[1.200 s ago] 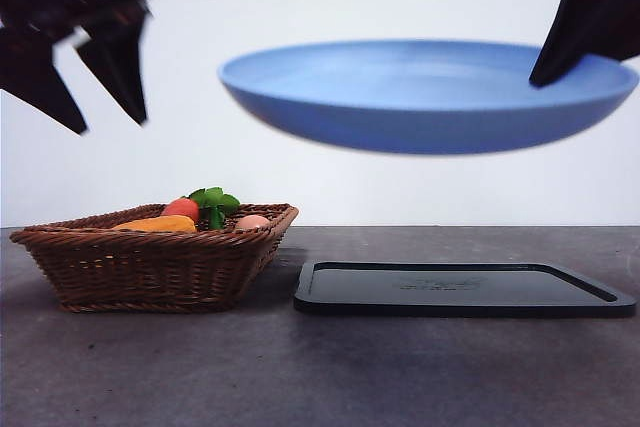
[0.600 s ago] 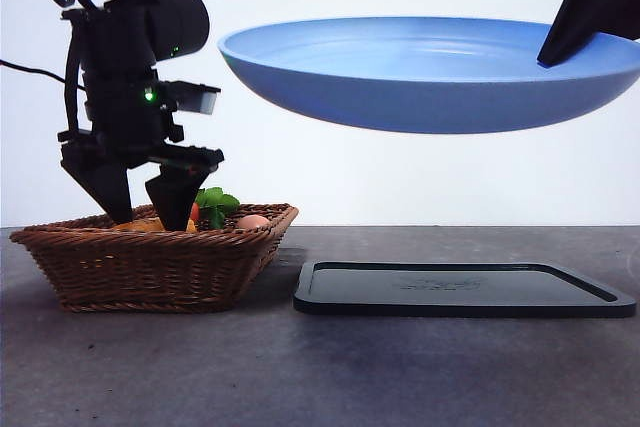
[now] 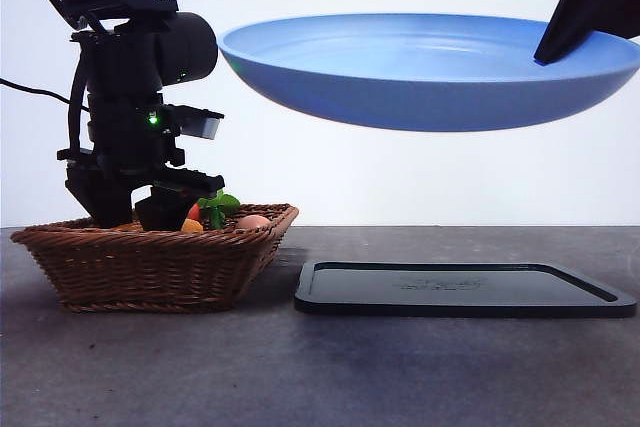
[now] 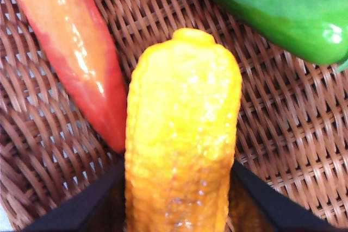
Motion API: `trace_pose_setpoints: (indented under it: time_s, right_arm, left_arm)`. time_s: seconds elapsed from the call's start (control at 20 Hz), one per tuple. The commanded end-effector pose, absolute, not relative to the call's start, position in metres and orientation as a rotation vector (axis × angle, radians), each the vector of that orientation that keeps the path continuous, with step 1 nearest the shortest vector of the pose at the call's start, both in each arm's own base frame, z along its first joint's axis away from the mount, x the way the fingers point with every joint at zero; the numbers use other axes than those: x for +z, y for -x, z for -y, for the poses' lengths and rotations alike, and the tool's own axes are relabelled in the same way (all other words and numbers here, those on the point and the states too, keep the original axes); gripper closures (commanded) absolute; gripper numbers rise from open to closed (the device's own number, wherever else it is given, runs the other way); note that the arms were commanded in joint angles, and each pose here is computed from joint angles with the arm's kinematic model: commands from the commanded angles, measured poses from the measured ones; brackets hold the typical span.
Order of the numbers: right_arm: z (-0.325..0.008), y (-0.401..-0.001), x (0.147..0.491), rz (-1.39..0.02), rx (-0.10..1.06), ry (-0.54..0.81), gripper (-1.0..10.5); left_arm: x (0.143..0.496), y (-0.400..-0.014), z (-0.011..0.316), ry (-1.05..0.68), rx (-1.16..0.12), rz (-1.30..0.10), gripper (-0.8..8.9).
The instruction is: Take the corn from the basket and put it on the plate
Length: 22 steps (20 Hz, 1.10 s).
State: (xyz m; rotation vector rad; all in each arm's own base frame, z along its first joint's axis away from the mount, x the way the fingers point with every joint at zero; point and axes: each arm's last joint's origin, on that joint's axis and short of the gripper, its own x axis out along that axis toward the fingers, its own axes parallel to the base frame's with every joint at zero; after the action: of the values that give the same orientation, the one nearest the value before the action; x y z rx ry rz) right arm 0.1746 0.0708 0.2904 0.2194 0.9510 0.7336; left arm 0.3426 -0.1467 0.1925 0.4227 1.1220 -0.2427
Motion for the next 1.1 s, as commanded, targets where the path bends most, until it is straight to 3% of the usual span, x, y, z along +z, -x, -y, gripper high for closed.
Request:
trace_pose_setpoints:
  time_s: [0.05,0.25,0.4,0.55,0.75,0.9,1.1]
  right_arm:
    - [-0.072,-0.176,0.296,-0.928,0.746,-0.219,9.5]
    - [-0.072,-0.176,0.296,-0.929,0.741,-0.218,9.5]
    - [-0.071,-0.178,0.294,-0.929,0.685,-0.194,9.5]
    - [-0.073,-0.189,0.285,-0.975,0.649,-0.197,9.5]
    - [-0.082,-0.219,0.262,-1.039,0.632,-0.232,9.5]
    - [-0.088,-0.236,0.247,-1.065,0.646,-0.283,9.5]
    - [-0.092,-0.245,0.244,-1.052,0.686,-0.339,9.5]
  left_arm:
    - [0.194,-0.346,0.151,-0.409,-0.233,-1.121,6.54]
    - [0.213,-0.349,0.153,-0.387,-0.22,-1.126,6.63]
    - [0.25,-0.347,0.153,-0.318,-0.232,-1.087,6.63]
    - [0.298,-0.328,0.154,-0.182,-0.34,-0.982,6.63]
    - [0.342,-0.288,0.167,-0.063,-0.596,-0.899,6.63]
    - [0.342,-0.267,0.195,-0.095,-0.738,-0.911,6.63]
    - [0.317,-0.252,0.237,-0.202,-0.855,-0.952,6.63]
